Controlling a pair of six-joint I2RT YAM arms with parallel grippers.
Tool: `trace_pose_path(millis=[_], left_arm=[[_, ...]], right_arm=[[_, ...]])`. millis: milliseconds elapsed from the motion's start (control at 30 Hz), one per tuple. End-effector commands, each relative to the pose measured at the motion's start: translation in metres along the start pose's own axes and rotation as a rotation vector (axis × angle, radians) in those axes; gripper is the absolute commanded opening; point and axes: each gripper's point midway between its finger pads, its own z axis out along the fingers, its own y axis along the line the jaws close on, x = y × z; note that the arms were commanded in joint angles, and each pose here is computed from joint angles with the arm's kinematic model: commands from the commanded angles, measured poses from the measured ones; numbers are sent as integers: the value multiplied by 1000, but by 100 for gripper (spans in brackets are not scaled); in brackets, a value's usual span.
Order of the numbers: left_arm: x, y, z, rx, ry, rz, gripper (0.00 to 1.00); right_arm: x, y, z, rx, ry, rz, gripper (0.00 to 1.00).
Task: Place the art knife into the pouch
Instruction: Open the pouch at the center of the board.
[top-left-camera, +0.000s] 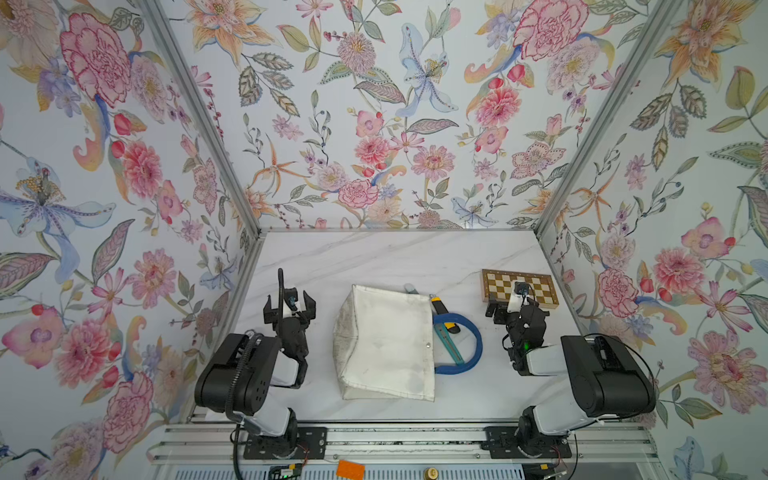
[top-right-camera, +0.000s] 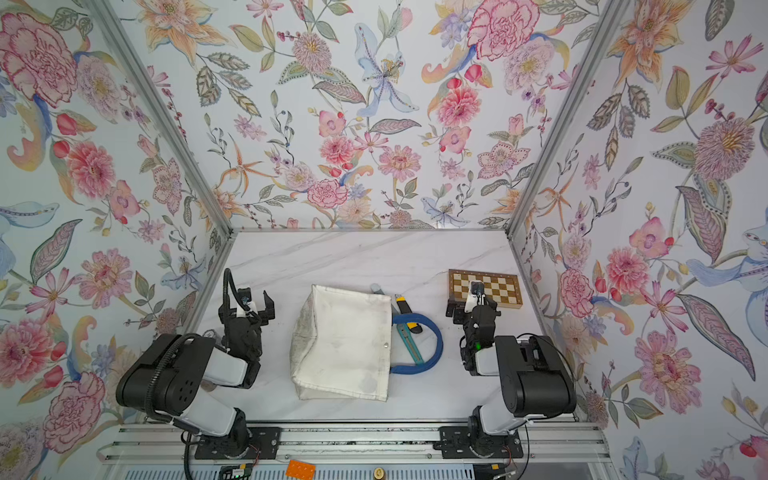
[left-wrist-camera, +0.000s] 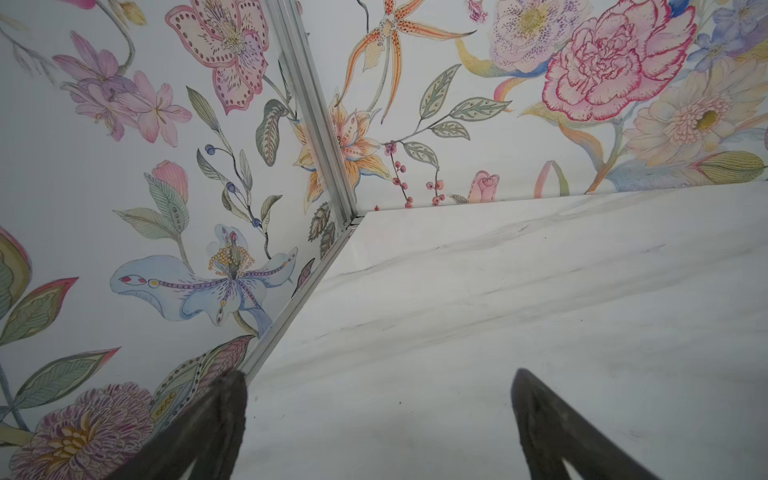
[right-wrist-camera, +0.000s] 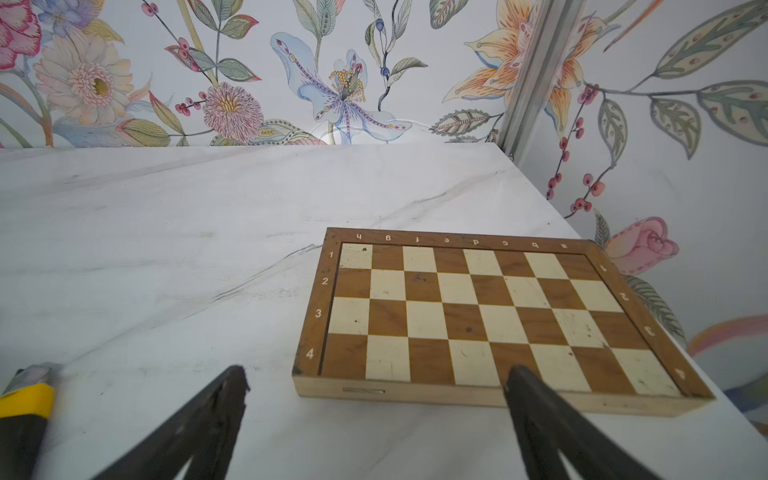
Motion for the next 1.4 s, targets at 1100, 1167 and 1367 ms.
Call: trace_pose_path(millis=[1100, 1167, 1367], left_arm=[[-5, 8, 6, -34, -11, -40, 99], [-5, 8, 6, -34, -11, -40, 99], [-4, 10, 3, -63, 2, -28, 99]], right_arm=[[-4, -4, 3, 12, -4, -4, 99], [-4, -3, 3, 13, -5, -5, 99], [-10, -9, 1, 76, -22, -10, 99]])
